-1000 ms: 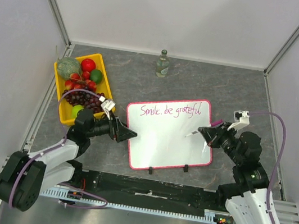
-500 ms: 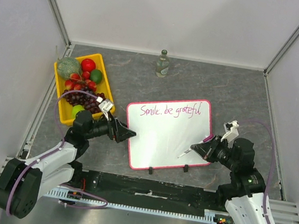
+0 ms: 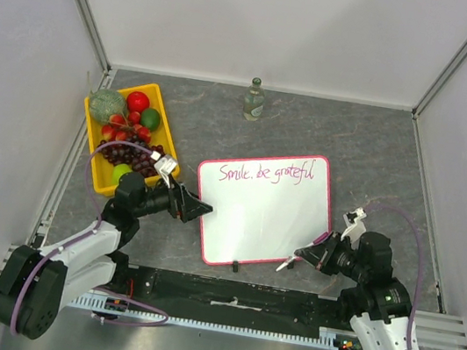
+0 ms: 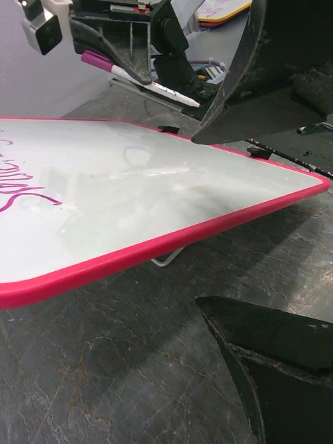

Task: Write a sentence on the whiteboard
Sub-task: Put down the whiteboard marker without the cap at the corner of the board.

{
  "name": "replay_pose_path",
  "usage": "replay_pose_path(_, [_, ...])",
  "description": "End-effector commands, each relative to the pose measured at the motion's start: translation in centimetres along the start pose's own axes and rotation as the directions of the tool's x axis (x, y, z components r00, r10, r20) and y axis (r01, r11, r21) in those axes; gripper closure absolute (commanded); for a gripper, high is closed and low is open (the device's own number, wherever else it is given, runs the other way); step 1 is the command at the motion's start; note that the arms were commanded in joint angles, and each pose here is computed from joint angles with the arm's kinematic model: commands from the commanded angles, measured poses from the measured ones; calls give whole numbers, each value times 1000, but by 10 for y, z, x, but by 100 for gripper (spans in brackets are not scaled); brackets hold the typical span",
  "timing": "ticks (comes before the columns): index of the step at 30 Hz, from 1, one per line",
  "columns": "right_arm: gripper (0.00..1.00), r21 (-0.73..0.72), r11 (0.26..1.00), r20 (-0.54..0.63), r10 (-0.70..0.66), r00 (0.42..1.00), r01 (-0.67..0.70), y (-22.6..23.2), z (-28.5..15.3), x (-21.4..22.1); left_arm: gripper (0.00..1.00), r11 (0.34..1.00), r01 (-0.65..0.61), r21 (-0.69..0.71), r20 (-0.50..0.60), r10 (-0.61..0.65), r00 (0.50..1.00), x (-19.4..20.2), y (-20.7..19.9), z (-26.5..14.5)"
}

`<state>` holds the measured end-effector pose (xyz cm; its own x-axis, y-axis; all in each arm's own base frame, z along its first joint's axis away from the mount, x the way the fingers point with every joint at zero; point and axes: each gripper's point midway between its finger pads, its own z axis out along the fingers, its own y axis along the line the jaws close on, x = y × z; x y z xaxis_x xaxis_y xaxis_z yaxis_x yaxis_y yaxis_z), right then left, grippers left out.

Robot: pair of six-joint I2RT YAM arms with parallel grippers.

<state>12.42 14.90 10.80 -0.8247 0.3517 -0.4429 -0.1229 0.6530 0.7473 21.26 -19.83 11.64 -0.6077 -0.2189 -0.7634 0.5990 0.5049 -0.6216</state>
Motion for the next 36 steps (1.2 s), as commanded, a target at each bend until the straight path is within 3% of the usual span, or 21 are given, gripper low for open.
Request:
replay_pose_path(1, [94,15,998,-53,64,997,-63,-6,-3,17,6,999,-54,6,8,54,998,-2,1,1])
replay_pose_path(10, [67,104,994,-56,45,997,-39,-16,-12,18,6,999,-52,6,6,52,999,-2,1,1])
replay_pose_path(13, [53,115,993,-31,42,999,-38,-16,-13,13,6,999,-50,7,4,50,999,-2,1,2])
replay_pose_path(15, [35,129,991,-6,27,1000,-26,-16,-14,7,6,999,-50,7,4,50,999,-2,1,2])
replay_pose_path(19, [16,145,989,33,-11,999,6,-12,-19,-6,6,999,-53,7,8,53,999,-3,0,1])
replay_pose_path(26, [2,123,992,72,-38,997,29,-5,-13,-22,6,999,-51,10,9,51,999,-3,0,1])
replay_pose_path(36, [2,97,991,140,-104,985,90,2,-5,-45,6,999,-36,-25,19,37,999,-5,3,-1])
